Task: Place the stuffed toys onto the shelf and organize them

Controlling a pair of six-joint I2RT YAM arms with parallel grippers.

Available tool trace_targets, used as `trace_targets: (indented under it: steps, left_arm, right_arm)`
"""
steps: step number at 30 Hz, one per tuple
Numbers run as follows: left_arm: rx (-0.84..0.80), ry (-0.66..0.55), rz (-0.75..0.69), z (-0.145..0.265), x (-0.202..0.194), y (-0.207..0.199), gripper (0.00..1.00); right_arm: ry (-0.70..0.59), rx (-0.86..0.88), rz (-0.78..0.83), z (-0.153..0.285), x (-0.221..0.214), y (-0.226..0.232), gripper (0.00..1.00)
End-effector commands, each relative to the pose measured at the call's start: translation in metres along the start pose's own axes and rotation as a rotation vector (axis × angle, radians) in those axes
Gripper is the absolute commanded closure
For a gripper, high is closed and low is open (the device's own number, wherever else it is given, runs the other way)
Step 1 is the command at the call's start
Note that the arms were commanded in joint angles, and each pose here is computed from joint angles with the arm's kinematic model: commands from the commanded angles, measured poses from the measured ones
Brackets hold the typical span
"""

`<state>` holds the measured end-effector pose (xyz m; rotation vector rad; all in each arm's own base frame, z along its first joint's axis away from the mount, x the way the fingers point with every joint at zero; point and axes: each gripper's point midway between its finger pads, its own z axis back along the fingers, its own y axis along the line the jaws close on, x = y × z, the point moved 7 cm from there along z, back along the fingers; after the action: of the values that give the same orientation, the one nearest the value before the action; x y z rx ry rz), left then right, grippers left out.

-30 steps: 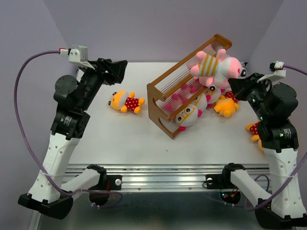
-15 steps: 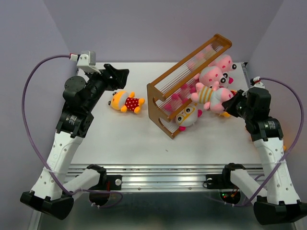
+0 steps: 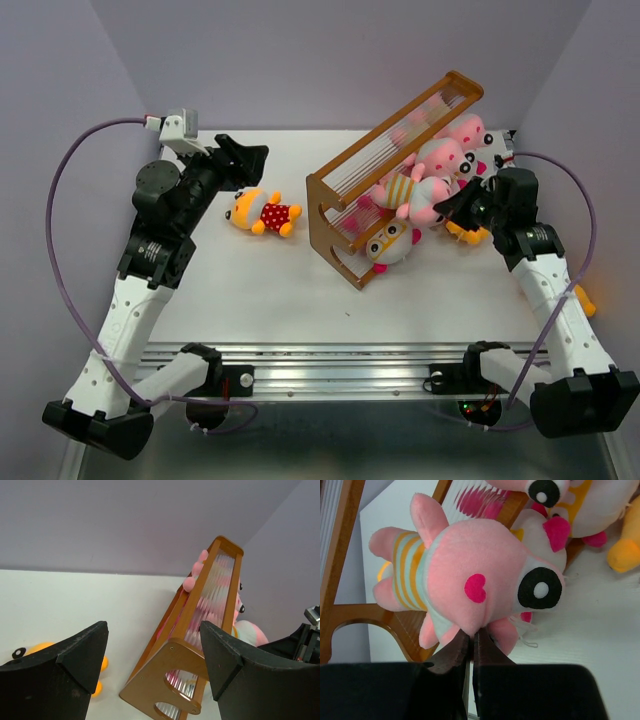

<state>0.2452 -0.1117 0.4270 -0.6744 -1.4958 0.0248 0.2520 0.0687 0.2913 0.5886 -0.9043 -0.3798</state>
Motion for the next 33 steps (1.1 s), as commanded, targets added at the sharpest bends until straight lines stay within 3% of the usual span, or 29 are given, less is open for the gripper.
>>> trace_targets:
  steps: [1,8,20,26,32,33]
  left_arm:
    - [-0.007,-0.081,0.010,0.009,0.016,-0.005,0.16]
    - [0.009,-0.088,0.021,0.013,0.016,-0.003,0.16]
    - [0.034,-0.085,0.032,0.021,0.010,0.001,0.16]
    - [0.039,-0.091,0.029,0.023,0.011,0.001,0.15]
    - [0.037,-0.086,0.029,0.020,0.010,0.002,0.15]
    - [0.037,-0.086,0.029,0.020,0.010,0.002,0.16]
  right_arm:
    - [-0.105,0.139,0.005,-0.011,0.022,0.036,0.99]
    - [-0.090,0.141,-0.091,-0.039,0.017,0.055,0.99]
    - [-0.179,0.071,-0.145,-0.065,0.035,0.064,0.96]
    - [-0.175,0.045,-0.151,-0.067,0.032,0.059,0.87]
    - [-0.168,0.043,-0.140,-0.062,0.027,0.056,0.66]
    - [-0.177,0.047,-0.134,-0.059,0.028,0.056,0.58]
